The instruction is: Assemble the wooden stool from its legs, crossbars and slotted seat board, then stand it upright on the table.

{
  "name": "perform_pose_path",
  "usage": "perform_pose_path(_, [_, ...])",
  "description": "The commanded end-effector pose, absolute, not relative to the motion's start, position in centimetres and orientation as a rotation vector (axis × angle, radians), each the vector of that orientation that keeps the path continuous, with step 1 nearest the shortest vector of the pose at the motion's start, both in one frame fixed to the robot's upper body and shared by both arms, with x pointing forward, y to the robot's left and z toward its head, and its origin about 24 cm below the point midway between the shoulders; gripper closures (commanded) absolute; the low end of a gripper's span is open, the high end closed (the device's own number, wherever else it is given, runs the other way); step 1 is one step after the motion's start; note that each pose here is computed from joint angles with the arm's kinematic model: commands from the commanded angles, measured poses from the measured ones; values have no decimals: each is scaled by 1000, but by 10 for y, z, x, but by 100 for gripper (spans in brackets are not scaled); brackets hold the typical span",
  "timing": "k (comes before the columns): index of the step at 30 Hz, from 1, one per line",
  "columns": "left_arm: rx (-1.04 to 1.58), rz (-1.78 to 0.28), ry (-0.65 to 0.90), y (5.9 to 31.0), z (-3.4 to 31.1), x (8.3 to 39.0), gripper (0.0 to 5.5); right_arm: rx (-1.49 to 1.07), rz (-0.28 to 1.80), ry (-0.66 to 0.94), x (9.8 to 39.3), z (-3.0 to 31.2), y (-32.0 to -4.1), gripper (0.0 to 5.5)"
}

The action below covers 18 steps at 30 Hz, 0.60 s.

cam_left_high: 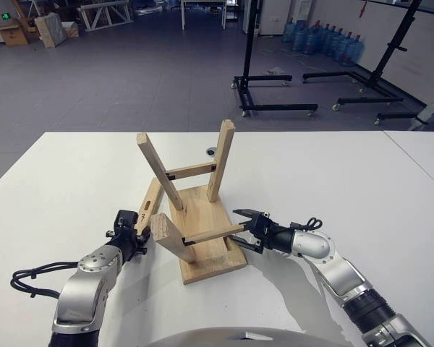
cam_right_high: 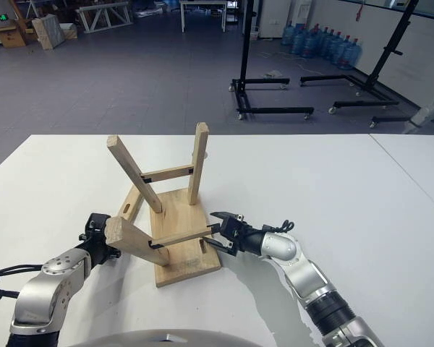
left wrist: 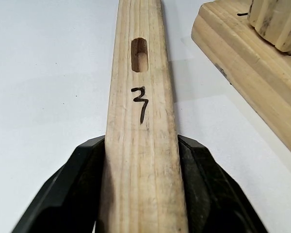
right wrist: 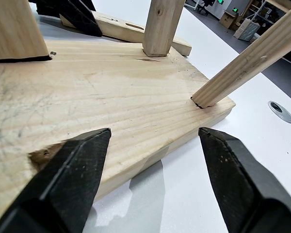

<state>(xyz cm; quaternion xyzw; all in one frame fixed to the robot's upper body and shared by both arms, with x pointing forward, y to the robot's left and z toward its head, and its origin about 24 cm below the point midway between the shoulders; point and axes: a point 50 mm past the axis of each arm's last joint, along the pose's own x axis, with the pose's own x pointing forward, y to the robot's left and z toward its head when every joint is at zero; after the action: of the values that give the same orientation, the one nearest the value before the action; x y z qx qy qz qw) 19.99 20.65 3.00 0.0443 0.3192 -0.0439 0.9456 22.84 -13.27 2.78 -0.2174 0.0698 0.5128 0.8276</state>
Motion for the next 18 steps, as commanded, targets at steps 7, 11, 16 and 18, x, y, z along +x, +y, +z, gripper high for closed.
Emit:
perform_pose_path(7, [-104, 59, 269, 232, 59, 238, 344, -458, 1070, 321, 221, 6, -152, 216])
perform_pose_path(11, [-136, 82, 86, 253, 86, 250, 344, -524, 1025, 198, 232, 35, -160, 216])
perform_pose_path(16, [-243, -88, -171, 247, 130, 255, 344, -286, 886, 37, 244, 77, -164, 216])
perform_pose_path(18, [-322, -70, -240, 257, 143, 253, 344, -231, 854, -2, 245, 87, -164, 216])
